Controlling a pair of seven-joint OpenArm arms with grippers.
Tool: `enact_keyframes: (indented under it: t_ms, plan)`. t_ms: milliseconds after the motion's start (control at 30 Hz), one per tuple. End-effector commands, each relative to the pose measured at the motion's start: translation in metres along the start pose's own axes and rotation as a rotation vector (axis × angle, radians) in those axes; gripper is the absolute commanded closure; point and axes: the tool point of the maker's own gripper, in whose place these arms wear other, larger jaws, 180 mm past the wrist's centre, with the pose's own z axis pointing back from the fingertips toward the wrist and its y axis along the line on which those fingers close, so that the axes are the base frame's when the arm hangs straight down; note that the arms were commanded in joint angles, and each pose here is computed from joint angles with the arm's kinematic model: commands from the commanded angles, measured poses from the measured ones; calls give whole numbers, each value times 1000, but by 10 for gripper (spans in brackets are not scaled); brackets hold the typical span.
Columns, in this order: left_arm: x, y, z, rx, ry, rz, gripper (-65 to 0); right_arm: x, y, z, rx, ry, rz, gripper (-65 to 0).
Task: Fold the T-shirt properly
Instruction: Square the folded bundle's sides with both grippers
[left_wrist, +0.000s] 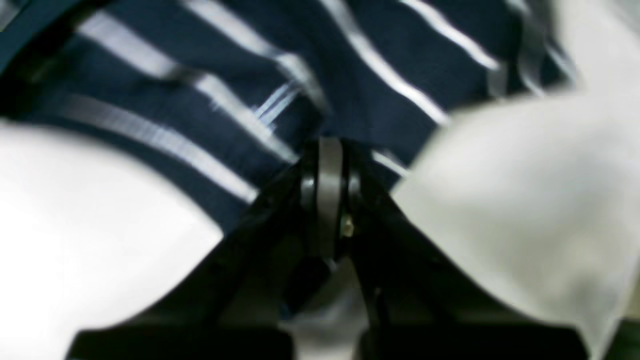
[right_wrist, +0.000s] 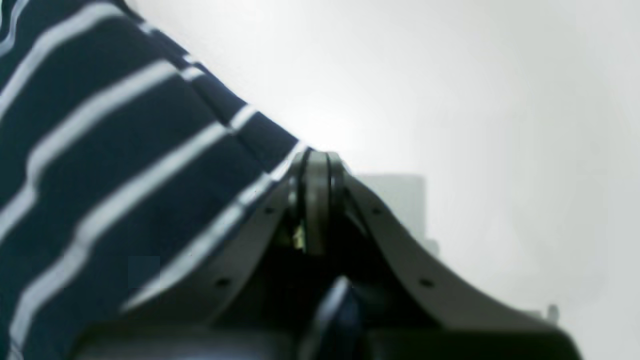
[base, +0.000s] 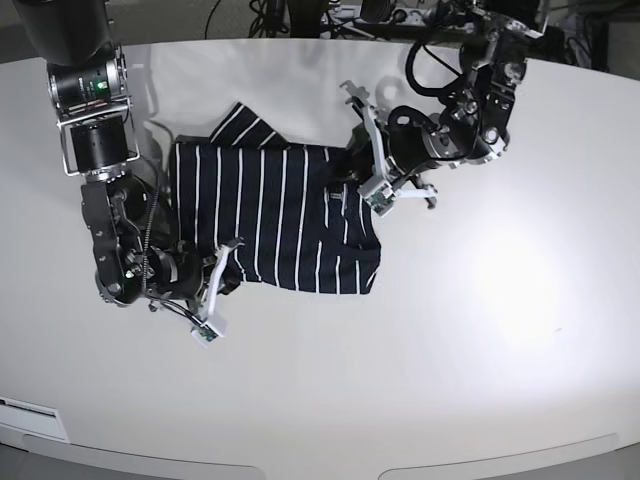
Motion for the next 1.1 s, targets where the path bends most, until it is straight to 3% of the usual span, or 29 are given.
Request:
enact_keyframes:
  t_ms: [0, 233, 567, 833, 1067]
  plan:
    - [-6, 11, 5, 37, 39, -27, 0, 10, -12, 14, -34, -33, 8, 0]
    - [8, 50, 9, 111, -34, -87, 0, -37, 1, 36, -67, 5, -70, 0]
    - [13, 116, -28, 160, -164, 39, 0, -68, 64, 60, -127, -17, 8, 0]
    - [57, 108, -61, 119, -273, 88, 0, -85, 91, 71, -151, -11, 12, 0]
    - [95, 109, -65, 116, -335, 55, 0, -95, 105, 68, -115, 1, -23, 0]
